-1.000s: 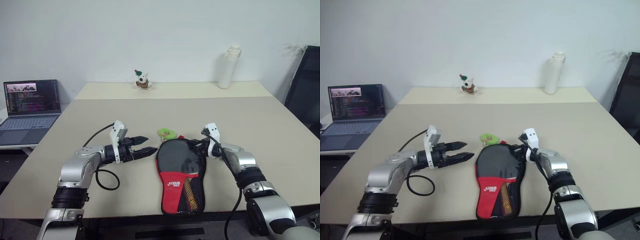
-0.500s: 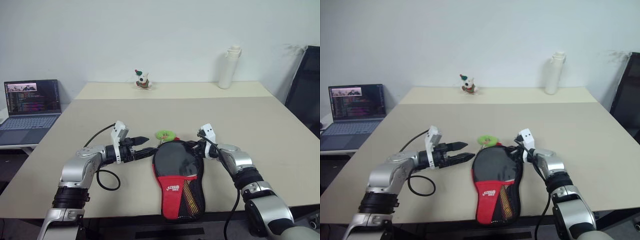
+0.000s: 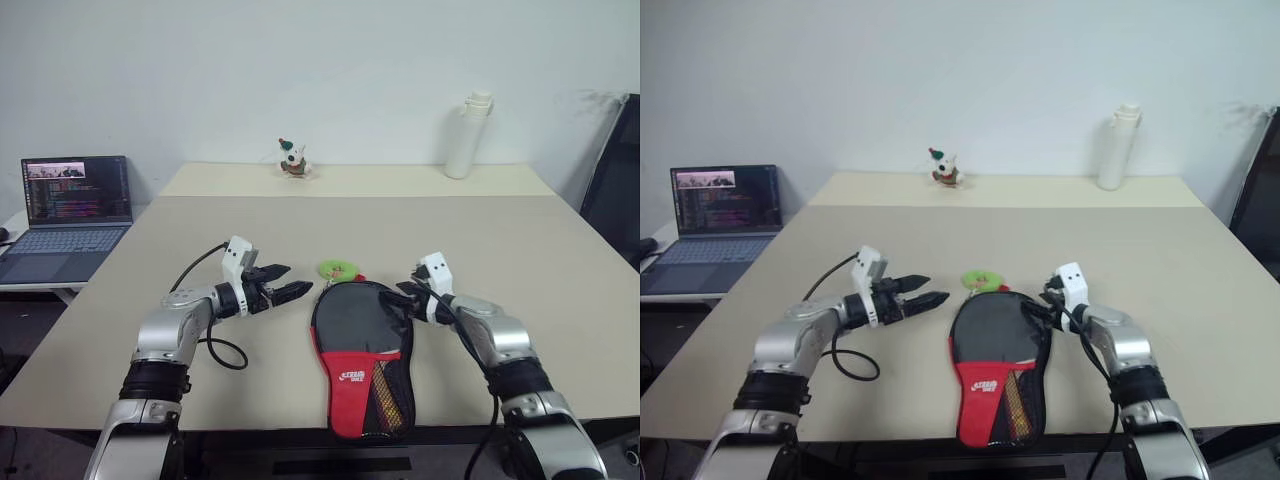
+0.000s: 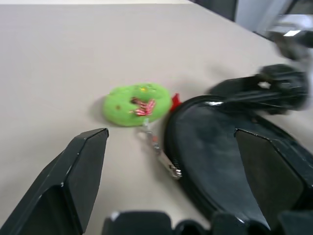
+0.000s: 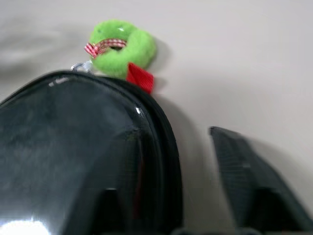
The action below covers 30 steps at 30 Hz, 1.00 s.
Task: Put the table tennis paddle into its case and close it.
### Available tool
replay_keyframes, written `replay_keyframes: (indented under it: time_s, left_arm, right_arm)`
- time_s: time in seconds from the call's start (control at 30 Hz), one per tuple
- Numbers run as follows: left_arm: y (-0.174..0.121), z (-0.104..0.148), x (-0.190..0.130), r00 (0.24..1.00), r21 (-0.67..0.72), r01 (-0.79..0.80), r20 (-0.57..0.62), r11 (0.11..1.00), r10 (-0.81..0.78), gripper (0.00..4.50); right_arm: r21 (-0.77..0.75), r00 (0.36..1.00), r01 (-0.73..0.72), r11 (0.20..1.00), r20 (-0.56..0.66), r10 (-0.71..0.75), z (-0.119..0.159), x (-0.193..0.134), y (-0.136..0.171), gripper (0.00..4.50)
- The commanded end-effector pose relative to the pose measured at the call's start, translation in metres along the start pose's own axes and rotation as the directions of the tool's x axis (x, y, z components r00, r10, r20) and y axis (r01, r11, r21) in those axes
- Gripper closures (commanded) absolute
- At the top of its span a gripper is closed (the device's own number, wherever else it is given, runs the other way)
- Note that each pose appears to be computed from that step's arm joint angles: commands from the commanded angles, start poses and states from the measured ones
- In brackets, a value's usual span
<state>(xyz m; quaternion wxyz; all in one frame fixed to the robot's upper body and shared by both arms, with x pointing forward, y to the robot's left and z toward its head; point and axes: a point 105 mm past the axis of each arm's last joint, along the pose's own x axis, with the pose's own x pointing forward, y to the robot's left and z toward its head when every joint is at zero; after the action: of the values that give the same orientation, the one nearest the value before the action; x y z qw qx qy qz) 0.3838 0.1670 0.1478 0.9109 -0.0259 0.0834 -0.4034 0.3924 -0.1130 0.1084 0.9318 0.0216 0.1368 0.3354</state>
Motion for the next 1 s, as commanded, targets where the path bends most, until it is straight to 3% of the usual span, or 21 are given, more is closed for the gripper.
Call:
replay_keyframes:
  time_s: [0.03, 0.07, 0.17, 0.47, 0.7, 1.0]
  left_arm:
    - [0.013, 0.019, 0.005, 0.997, 0.042, -0.071, 0.047, 0.997, 0.069, 0.00]
    - [0.015, 0.020, 0.007, 0.996, 0.044, -0.085, 0.046, 0.995, 0.083, 0.00]
    - [0.031, 0.021, 0.017, 0.983, 0.062, -0.179, 0.043, 0.982, 0.177, 0.00]
    - [0.038, 0.019, 0.059, 0.972, 0.111, -0.226, -0.039, 0.968, 0.232, 0.00]
    - [0.029, 0.017, 0.083, 0.963, 0.177, -0.223, -0.111, 0.959, 0.245, 0.00]
    - [0.018, -0.009, 0.096, 0.947, 0.201, -0.195, -0.218, 0.960, 0.238, 0.00]
  right_arm:
    - [-0.001, 0.981, -0.072, 0.997, 0.182, 0.071, 0.051, -0.026, 0.021, 0.23]
    - [0.009, 0.975, -0.096, 0.995, 0.204, 0.093, 0.056, -0.031, 0.028, 0.02]
    - [0.013, 0.968, -0.168, 0.986, 0.193, 0.162, 0.056, -0.041, 0.049, 0.02]
    - [-0.068, 0.957, -0.286, 0.956, 0.033, 0.288, 0.018, -0.043, 0.100, 0.02]
    - [-0.097, 0.954, -0.301, 0.949, -0.016, 0.301, 0.004, -0.040, 0.111, 0.02]
    - [-0.090, 0.961, -0.275, 0.957, -0.010, 0.275, -0.001, -0.043, 0.116, 0.02]
